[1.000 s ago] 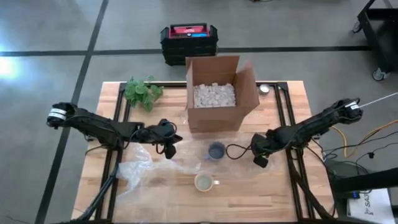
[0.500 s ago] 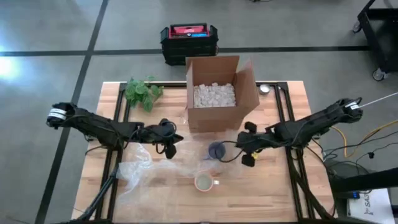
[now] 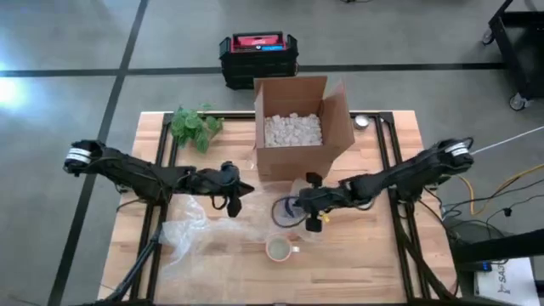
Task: Wrap mug
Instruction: Wrap the purple mug with bubble wrap
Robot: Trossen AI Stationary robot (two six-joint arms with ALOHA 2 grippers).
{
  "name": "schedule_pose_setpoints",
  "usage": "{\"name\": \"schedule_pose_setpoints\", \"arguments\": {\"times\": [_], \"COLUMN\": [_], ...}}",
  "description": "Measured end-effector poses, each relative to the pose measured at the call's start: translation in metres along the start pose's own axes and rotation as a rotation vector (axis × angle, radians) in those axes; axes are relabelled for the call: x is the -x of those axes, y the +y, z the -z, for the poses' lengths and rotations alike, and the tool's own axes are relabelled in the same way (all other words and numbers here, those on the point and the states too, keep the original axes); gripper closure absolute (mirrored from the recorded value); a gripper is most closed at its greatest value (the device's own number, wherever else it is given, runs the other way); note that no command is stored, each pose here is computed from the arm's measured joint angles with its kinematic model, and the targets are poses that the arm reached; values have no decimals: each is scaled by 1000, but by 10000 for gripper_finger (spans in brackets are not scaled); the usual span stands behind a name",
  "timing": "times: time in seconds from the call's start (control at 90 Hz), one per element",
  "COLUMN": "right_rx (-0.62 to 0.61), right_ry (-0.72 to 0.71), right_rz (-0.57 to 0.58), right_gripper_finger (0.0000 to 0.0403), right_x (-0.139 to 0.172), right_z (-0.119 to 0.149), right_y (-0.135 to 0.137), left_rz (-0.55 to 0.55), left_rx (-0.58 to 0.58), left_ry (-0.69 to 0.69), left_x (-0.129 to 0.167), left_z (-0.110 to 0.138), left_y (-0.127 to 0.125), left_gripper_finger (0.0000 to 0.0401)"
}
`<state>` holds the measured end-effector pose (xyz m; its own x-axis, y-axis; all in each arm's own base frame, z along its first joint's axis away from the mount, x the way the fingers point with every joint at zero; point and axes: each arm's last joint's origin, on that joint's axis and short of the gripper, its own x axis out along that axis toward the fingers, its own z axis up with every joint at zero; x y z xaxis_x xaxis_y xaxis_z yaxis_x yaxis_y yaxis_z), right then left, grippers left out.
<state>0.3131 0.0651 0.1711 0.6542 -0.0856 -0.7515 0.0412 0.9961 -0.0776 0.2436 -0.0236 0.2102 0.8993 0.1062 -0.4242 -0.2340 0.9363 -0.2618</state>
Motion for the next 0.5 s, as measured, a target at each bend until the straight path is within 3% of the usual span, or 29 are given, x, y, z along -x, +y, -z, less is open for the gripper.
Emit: {"name": "schedule_pose_setpoints", "arguments": {"times": [0.189, 0.5], "right_rx": [64, 105], "right_ry": [76, 81], "right_rz": [8, 7], "right_gripper_finger": [403, 403], "right_x": [-18, -15], "right_z": [-11, -28], "right_y": [5, 6], "left_rz": [42, 60], "left_rx": [-71, -247], "left_ry": [12, 64], "left_x": [-20, -91], "left_z": [-17, -31], "left_y": [-21, -54], "left_gripper_finger": [401, 401]}}
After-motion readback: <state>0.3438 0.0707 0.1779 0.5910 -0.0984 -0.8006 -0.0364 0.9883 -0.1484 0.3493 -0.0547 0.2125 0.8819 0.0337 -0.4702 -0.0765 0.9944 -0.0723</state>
